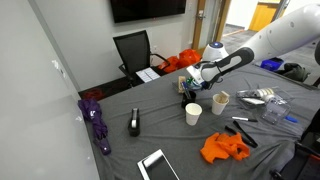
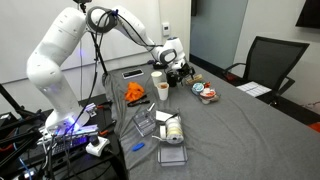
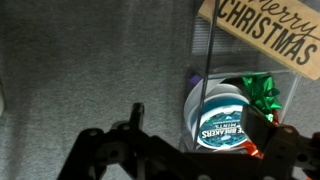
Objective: Move the plastic container to the right
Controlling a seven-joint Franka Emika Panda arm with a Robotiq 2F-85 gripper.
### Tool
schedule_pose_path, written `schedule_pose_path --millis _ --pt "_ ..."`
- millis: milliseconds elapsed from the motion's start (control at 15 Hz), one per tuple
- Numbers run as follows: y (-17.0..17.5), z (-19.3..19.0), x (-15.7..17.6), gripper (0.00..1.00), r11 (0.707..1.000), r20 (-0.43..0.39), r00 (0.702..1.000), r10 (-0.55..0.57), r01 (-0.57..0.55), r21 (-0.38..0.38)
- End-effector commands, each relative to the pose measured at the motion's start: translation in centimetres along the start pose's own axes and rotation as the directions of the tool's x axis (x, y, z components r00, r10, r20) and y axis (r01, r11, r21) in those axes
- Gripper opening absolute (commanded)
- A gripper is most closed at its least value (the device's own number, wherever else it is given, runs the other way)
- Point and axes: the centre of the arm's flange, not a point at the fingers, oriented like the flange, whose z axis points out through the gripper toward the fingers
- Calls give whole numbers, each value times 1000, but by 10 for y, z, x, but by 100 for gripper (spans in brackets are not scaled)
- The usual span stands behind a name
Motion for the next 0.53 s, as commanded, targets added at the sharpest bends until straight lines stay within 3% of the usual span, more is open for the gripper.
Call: schedule_pose_path --millis 0,200,467 --pt "-14 9 -5 100 997 -16 1000 -14 13 -81" --pt "-17 11 -10 100 991 -10 1000 -29 27 -133" --pt "-25 13 -21 100 991 27 999 -21 24 -129"
